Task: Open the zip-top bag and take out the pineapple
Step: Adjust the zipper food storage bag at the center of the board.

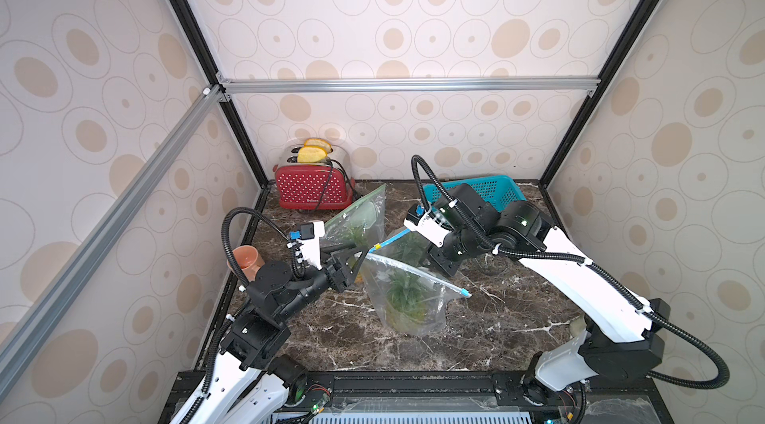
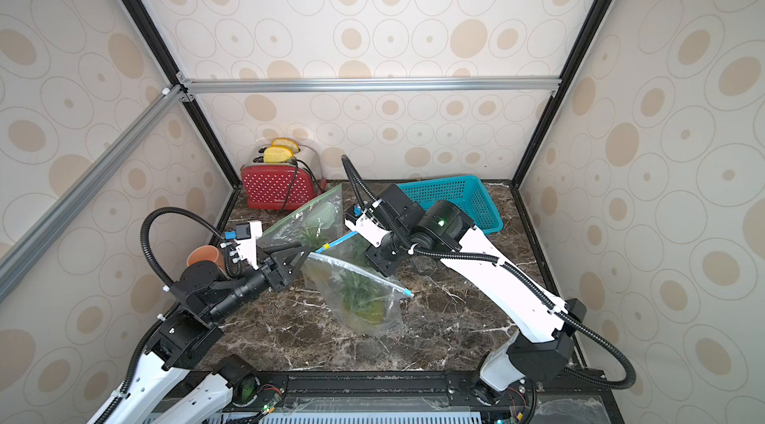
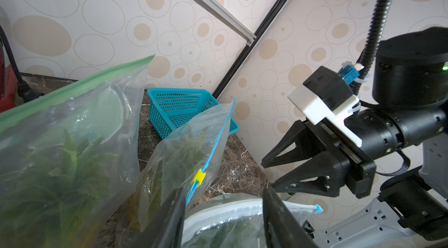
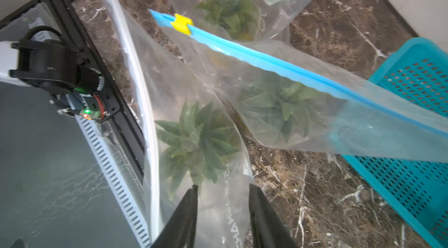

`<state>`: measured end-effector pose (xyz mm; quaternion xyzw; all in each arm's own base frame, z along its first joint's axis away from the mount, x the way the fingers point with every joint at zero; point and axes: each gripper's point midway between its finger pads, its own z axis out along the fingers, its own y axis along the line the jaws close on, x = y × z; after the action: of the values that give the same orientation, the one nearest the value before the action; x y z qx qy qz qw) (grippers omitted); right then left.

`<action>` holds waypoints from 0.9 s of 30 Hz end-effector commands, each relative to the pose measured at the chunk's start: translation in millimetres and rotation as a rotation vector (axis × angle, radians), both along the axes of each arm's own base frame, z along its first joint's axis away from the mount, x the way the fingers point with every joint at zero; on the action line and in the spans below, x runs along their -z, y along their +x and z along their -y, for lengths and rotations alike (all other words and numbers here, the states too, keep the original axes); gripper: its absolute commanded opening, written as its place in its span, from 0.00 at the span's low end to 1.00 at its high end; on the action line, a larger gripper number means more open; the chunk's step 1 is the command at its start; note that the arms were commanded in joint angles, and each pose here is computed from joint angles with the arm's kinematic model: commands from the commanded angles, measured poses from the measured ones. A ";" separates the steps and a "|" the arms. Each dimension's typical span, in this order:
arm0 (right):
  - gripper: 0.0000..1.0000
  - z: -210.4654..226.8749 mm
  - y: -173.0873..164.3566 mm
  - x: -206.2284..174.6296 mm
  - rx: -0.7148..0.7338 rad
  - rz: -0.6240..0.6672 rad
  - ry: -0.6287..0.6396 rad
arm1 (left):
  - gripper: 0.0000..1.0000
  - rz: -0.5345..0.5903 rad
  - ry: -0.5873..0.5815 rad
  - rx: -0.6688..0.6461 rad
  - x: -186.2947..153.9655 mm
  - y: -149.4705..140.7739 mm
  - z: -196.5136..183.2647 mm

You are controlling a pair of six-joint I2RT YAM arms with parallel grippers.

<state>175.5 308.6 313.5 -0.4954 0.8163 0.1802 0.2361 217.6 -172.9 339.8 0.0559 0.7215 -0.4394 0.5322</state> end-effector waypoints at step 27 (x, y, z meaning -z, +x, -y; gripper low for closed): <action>0.54 -3.2 -34.5 -8.1 -0.150 -0.178 -0.051 | 0.69 -0.240 -0.042 -0.081 25.2 -49.3 -40.3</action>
<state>149.6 319.9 354.6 -0.5327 0.7788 0.2504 0.2168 168.7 -143.9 322.8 -0.0075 0.7647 -0.4510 0.4602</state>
